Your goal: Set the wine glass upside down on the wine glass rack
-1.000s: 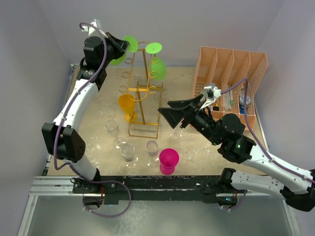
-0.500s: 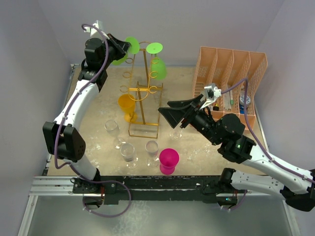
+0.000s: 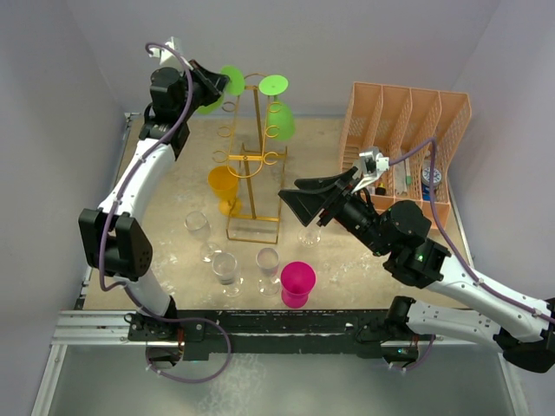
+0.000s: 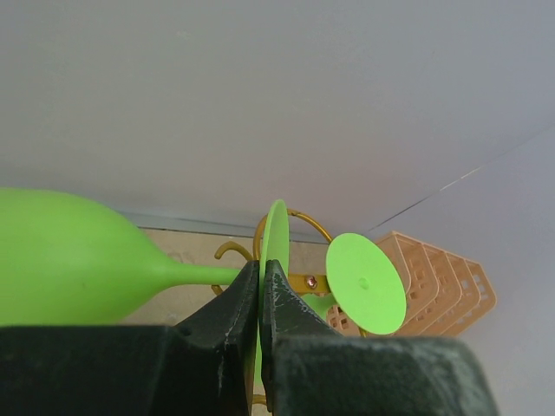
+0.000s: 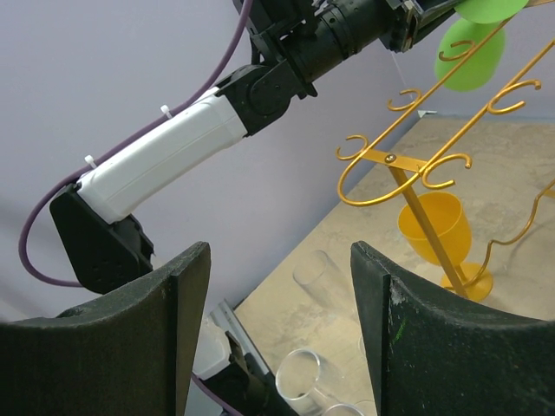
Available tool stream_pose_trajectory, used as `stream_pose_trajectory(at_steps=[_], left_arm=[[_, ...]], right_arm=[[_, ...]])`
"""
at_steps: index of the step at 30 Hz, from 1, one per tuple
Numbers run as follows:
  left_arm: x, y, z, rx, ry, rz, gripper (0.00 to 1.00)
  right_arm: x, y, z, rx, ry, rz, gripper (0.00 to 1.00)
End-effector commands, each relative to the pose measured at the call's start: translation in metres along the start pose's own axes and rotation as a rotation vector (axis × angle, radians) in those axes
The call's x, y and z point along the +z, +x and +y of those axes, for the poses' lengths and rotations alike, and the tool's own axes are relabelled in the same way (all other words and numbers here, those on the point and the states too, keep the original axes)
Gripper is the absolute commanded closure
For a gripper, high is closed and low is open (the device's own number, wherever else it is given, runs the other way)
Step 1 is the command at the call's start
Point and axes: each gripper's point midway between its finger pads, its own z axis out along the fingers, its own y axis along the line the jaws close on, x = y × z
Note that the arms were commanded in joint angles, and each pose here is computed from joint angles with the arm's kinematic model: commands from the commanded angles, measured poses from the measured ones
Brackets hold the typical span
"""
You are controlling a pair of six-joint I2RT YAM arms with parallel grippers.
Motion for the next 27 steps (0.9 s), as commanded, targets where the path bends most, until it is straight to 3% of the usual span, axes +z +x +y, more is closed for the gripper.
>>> stream_pose_trajectory(at_steps=[1, 11, 20, 27], left_arm=[[0.002, -0.015, -0.020, -0.009, 0.096, -0.030, 1.00], [0.007, -0.017, -0.025, -0.056, 0.135, -0.023, 1.00], [0.002, -0.011, -0.007, -0.156, 0.057, 0.014, 1.00], [-0.001, -0.009, 0.000, -0.241, 0.037, 0.045, 0.91]], right_arm=[[-0.003, -0.013, 0.003, 0.019, -0.001, -0.043, 0.33], [-0.003, -0.012, 0.002, 0.020, 0.004, -0.041, 0.32], [-0.004, -0.014, 0.003, 0.019, 0.001, -0.047, 0.33], [-0.004, -0.012, 0.002, 0.020, 0.005, -0.044, 0.33]])
